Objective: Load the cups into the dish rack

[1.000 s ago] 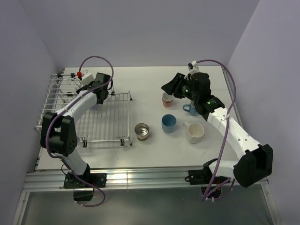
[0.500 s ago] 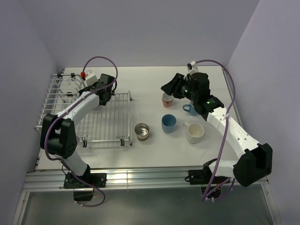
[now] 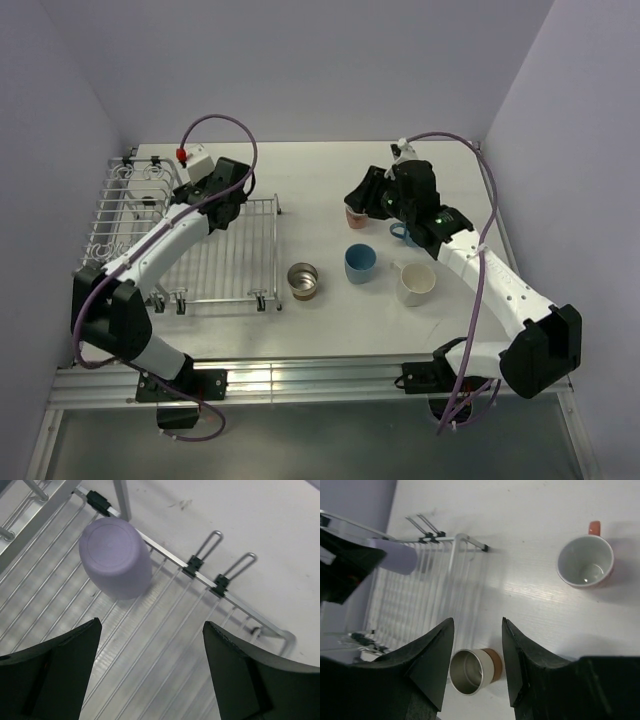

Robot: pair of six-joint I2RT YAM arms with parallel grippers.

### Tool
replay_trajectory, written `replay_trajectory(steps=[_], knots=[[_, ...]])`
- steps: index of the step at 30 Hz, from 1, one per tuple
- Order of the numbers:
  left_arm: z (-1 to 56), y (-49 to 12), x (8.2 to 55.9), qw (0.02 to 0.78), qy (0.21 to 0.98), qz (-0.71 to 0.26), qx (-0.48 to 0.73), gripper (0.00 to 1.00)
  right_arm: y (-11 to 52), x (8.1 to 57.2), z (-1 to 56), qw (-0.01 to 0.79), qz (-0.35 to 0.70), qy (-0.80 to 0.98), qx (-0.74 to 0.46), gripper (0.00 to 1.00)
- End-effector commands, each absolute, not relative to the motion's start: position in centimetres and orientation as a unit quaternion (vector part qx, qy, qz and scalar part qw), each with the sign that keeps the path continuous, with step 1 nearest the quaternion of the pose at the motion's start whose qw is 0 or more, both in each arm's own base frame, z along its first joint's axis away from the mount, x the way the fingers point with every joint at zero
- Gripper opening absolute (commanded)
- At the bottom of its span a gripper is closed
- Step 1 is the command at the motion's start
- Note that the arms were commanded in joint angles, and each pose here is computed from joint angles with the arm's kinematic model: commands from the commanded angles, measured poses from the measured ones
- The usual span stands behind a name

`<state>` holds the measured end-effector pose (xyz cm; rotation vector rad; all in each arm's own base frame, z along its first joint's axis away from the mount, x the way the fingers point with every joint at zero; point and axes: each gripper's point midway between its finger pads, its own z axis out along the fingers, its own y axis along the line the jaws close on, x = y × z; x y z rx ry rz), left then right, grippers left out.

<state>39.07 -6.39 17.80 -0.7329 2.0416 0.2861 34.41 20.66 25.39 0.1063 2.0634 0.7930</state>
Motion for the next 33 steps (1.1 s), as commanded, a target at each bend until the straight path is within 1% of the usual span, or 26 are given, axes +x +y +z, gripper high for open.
replay_trajectory(steps=[1,6,9,13,17,22,33], knots=[[21.9,-8.4,38.5,0.479,0.837,0.052,-0.259,0.89,19.4,33.9,26.5,0.473,0.26,0.841,0.039,0.5],[25.0,-11.8,36.7,0.473,0.862,-0.05,-0.174,0.88,19.6,31.4,23.6,0.459,0.186,0.868,0.029,0.49],[26.5,-12.3,35.3,0.477,0.862,-0.082,-0.147,0.88,19.5,30.0,21.4,0.447,0.157,0.88,0.028,0.48],[28.3,-12.6,34.0,0.492,0.854,-0.113,-0.125,0.89,19.7,28.7,18.8,0.428,0.146,0.891,0.024,0.47],[28.4,-12.9,33.3,0.492,0.854,-0.126,-0.11,0.89,19.5,27.9,16.8,0.415,0.121,0.901,0.024,0.45],[28.9,-13.4,33.2,0.498,0.849,-0.144,-0.1,0.89,20.3,27.4,14.9,0.401,0.112,0.909,0.013,0.45],[27.8,-13.8,33.0,0.49,0.854,-0.148,-0.095,0.89,20.9,27.7,12.6,0.382,0.094,0.919,0.004,0.44]])
